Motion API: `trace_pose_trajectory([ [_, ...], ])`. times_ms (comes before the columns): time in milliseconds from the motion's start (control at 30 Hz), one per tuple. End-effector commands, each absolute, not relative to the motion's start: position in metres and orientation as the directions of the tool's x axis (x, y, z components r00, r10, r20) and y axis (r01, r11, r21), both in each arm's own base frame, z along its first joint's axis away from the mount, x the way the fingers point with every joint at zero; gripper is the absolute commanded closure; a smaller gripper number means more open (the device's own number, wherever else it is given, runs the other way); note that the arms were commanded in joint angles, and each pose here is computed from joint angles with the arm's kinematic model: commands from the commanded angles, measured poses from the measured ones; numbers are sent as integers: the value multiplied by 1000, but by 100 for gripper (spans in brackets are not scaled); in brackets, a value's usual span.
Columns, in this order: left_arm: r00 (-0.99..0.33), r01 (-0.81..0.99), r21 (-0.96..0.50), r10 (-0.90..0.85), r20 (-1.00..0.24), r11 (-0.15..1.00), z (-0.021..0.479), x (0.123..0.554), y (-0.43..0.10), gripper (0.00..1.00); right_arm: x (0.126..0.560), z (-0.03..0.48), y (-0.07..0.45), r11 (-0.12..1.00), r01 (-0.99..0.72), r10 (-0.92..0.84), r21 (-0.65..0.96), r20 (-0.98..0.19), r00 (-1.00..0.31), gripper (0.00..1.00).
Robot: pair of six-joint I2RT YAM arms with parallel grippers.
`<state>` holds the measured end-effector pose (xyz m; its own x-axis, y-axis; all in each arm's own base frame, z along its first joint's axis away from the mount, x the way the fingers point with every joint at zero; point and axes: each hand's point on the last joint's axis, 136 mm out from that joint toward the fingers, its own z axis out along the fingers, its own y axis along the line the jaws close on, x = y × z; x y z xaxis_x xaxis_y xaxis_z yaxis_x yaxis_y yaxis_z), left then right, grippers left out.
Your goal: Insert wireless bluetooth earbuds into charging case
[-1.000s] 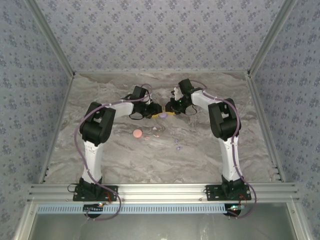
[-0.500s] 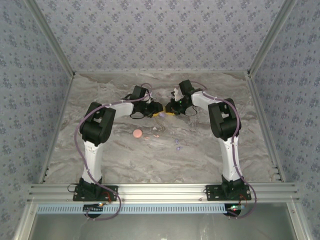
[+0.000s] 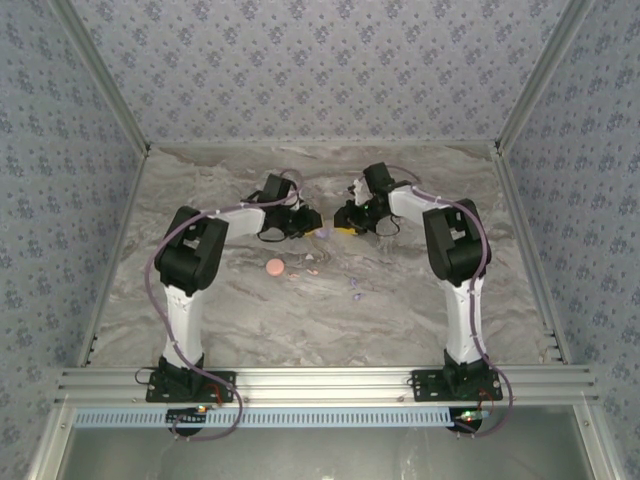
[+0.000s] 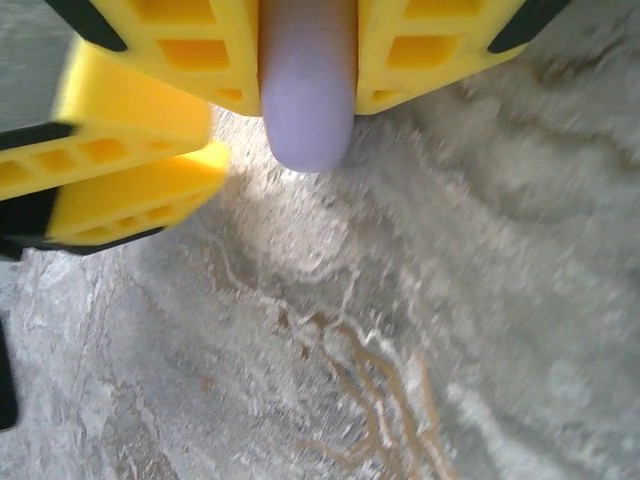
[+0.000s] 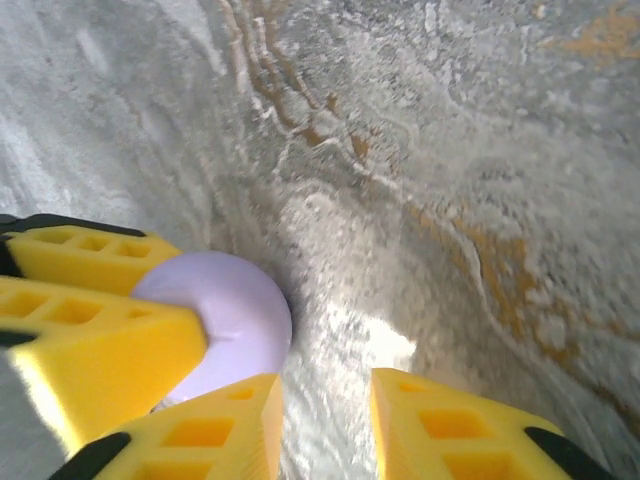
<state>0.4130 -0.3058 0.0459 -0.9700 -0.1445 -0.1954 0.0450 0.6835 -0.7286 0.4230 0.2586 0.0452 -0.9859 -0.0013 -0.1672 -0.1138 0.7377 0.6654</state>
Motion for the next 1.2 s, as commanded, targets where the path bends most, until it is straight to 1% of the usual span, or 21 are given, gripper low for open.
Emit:
trace_pose_trajectory([
  [0,-932,169,-743,-140,-333,647,93,418,-300,79,427,90,246,723,-182,23,667,-286,-958,65],
  [167,-876,315,-767,-140,-462,559,146,412,-293,80,415,133,236,665,-292,19,688,-407,-913,55],
  [333,-814,454,-753,-122,-568,476,185,399,-291,81,402,177,231,605,-411,9,682,-522,-853,51],
  [400,-779,515,-736,-118,-616,439,204,392,-292,81,397,195,231,566,-465,2,681,-565,-825,48],
  [533,-714,616,-702,-122,-689,358,238,376,-293,81,386,222,238,489,-546,-22,680,-616,-787,46],
  [733,-649,699,-654,-127,-750,291,272,357,-293,80,374,252,248,402,-628,-36,666,-674,-738,44],
  [833,-623,733,-629,-117,-774,259,285,346,-296,80,367,263,257,338,-659,-53,672,-686,-726,43],
  [1167,-583,778,-590,-101,-806,216,307,328,-299,80,347,287,280,217,-743,-114,633,-739,-664,40],
])
